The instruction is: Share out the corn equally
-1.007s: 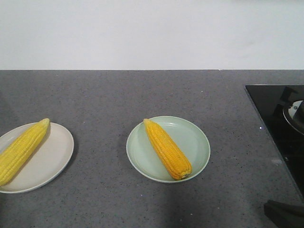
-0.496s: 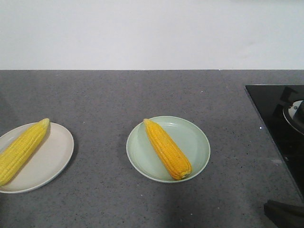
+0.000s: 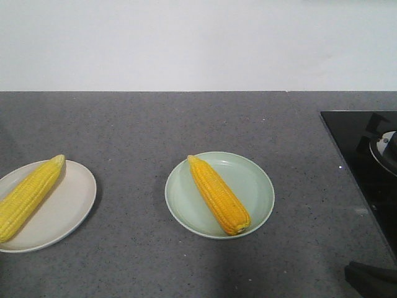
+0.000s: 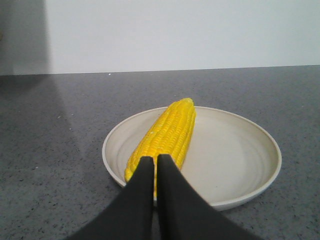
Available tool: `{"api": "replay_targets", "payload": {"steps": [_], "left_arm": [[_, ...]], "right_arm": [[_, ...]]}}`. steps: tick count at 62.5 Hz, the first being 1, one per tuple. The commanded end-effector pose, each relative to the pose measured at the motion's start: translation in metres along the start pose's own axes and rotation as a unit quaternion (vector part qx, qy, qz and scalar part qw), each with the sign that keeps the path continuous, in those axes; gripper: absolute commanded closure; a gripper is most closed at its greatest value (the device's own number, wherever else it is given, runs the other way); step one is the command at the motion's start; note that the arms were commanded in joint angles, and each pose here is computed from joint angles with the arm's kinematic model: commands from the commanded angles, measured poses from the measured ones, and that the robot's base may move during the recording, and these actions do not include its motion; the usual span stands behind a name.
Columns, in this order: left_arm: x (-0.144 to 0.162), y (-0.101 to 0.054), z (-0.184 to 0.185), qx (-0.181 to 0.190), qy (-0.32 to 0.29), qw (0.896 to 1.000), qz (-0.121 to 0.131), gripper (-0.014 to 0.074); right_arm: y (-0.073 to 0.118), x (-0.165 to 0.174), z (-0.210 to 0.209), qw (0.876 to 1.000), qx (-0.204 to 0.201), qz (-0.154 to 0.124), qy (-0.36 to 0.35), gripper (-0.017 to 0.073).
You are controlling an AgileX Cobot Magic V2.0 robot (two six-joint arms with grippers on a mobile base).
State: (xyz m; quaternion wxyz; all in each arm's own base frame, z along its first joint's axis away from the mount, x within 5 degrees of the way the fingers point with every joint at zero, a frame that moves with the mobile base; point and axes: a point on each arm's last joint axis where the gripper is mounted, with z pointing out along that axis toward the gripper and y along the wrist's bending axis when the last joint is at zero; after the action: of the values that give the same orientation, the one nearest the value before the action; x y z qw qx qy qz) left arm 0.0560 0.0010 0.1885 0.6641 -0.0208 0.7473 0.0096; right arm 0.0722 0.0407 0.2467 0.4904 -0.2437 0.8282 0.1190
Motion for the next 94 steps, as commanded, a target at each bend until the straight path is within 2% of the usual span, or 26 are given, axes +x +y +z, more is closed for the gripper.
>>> {"api": "replay_targets", "payload": {"steps": [1,54,64,68,76,85,94], "left_arm": [[-0.002,0.001,0.0,-0.005,-0.034,0.999,-0.006,0.06],[-0.002,0.001,0.0,-0.005,-0.034,0.999,-0.006,0.06],[-0.002,0.001,0.0,-0.005,-0.034,0.999,-0.006,0.06],[-0.002,0.001,0.0,-0.005,-0.034,0.999,-0.006,0.06],[-0.002,0.001,0.0,-0.005,-0.034,0.999,-0.006,0.06],[-0.002,0.001,0.0,-0.005,-0.034,0.999,-0.006,0.06],[-0.002,0.001,0.0,-0.005,-0.034,0.999,-0.006,0.06]], "right_arm": [[-0.003,-0.013,-0.004,0.999,0.013,0.004,-0.037,0.0565],[-0.003,-0.012,-0.004,0.999,0.013,0.003,-0.036,0.0565],[-0.005,-0.008,-0.01,0.997,0.045,-0.032,-0.053,0.0565],[-0.006,0.0,-0.01,0.995,0.06,-0.02,-0.073,0.0565],[-0.007,0.022,-0.007,0.987,0.08,0.043,-0.133,0.0565],[-0.009,0.046,-0.005,0.976,0.116,0.063,-0.172,0.0565],[-0.013,0.059,-0.005,0.963,0.163,0.104,-0.188,0.0562]]}}
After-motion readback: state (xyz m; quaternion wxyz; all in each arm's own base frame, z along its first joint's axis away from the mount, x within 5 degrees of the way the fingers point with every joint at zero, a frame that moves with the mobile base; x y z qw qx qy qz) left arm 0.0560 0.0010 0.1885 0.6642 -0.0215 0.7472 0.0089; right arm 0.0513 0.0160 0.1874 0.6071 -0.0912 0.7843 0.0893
